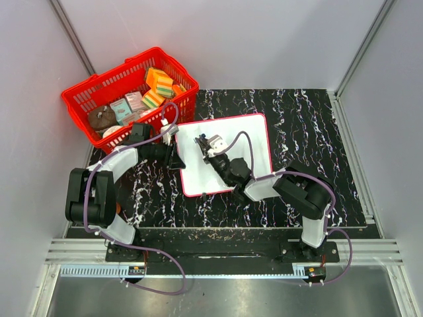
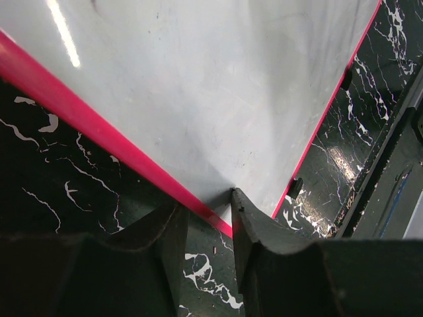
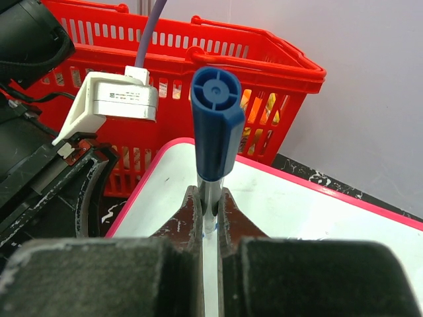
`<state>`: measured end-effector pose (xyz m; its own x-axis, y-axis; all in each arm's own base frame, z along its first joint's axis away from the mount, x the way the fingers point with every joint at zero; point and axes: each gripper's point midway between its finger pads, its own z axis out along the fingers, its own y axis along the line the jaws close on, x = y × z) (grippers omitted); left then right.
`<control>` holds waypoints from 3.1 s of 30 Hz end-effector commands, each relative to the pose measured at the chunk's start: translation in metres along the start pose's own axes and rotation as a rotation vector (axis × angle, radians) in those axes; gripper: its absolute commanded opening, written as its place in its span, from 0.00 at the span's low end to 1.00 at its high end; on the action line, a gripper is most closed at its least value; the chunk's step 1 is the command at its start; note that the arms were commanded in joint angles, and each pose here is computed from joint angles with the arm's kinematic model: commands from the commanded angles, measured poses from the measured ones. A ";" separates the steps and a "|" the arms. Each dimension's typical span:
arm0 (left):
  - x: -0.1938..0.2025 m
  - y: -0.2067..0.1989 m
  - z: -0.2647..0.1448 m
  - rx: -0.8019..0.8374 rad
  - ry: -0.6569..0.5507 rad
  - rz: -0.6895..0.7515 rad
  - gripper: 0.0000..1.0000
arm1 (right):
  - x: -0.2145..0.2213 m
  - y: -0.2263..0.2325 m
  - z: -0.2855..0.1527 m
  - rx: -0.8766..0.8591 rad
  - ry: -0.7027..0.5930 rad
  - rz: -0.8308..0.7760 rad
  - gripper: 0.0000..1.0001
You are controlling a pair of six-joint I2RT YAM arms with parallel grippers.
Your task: Write a sentence on the whiteboard
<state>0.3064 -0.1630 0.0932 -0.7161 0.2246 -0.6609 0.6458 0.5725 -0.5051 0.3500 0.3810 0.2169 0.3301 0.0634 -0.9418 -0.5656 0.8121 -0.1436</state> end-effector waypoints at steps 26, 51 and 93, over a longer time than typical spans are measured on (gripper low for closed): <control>-0.018 -0.008 -0.002 0.014 -0.040 0.104 0.34 | -0.017 0.000 -0.019 -0.030 -0.041 0.079 0.00; -0.018 -0.008 -0.003 0.009 -0.041 0.109 0.34 | -0.082 -0.018 -0.011 -0.010 -0.167 0.094 0.00; -0.018 -0.011 -0.006 0.007 -0.045 0.118 0.36 | -0.078 -0.028 -0.030 -0.048 -0.209 0.208 0.00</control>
<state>0.3057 -0.1640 0.0939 -0.6976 0.2445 -0.6735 0.6657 0.5688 -0.4830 0.3263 0.3409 0.1960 0.1599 0.1379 -0.9775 -0.6569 0.7540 -0.0010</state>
